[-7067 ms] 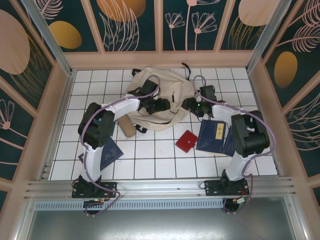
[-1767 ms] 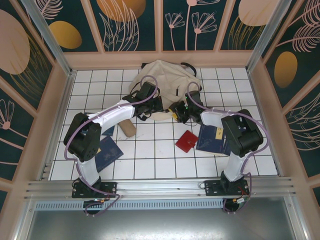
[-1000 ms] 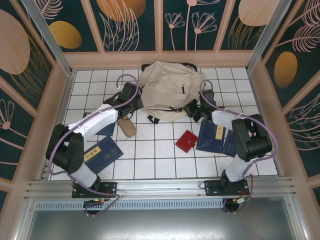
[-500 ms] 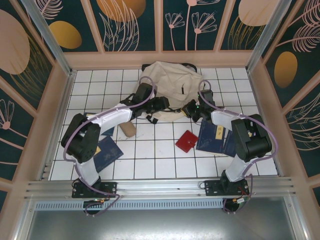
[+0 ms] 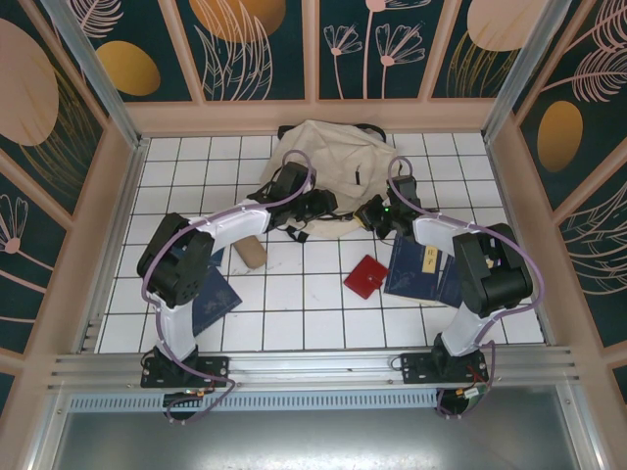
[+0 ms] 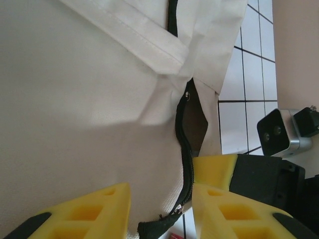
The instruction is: Pack books, pencil case, and school supplies into a backpack
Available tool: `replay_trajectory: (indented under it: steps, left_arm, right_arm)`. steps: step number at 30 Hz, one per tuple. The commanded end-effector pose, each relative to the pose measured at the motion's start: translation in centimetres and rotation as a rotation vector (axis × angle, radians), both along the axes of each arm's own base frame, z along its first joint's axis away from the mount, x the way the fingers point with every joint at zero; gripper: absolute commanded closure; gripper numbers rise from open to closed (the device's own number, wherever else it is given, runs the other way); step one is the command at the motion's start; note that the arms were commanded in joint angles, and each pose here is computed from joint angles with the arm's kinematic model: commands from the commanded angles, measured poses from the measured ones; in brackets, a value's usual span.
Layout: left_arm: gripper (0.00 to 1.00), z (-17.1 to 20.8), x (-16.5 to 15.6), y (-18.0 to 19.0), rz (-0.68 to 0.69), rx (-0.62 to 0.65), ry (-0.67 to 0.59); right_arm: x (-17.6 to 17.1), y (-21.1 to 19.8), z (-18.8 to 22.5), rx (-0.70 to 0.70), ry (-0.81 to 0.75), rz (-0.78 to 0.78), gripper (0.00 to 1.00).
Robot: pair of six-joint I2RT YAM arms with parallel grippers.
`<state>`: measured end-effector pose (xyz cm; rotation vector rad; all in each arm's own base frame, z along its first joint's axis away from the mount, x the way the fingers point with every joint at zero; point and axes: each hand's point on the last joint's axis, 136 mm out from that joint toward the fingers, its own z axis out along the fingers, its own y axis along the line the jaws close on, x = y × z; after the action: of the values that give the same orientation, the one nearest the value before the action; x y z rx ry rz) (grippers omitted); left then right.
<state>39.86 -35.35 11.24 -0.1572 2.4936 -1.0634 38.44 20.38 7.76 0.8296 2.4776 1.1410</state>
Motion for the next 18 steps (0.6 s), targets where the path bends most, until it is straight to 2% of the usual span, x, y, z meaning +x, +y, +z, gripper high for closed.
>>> replay_trajectory:
  steps: [1, 5, 11, 18]
  left_arm:
    - [0.61, 0.5, 0.0, -1.3, -0.020, -0.038, 0.002]
    - [0.60, 0.3, -0.6, -1.7, -0.030, -0.051, 0.019]
    - [0.72, 0.7, -1.1, -2.4, -0.045, -0.107, 0.027]
    - [0.78, -0.2, -0.9, -2.3, -0.022, -0.096, 0.037]
  right_arm:
    - [0.0, 1.0, 1.0, 0.034, -0.026, 0.031, 1.00]
    - [0.1, 1.0, 1.0, 0.037, -0.028, 0.029, 1.00]
    - [0.1, 1.0, 0.9, 0.039, -0.024, 0.024, 1.00]
    - [0.0, 1.0, 0.9, 0.041, -0.021, 0.022, 1.00]
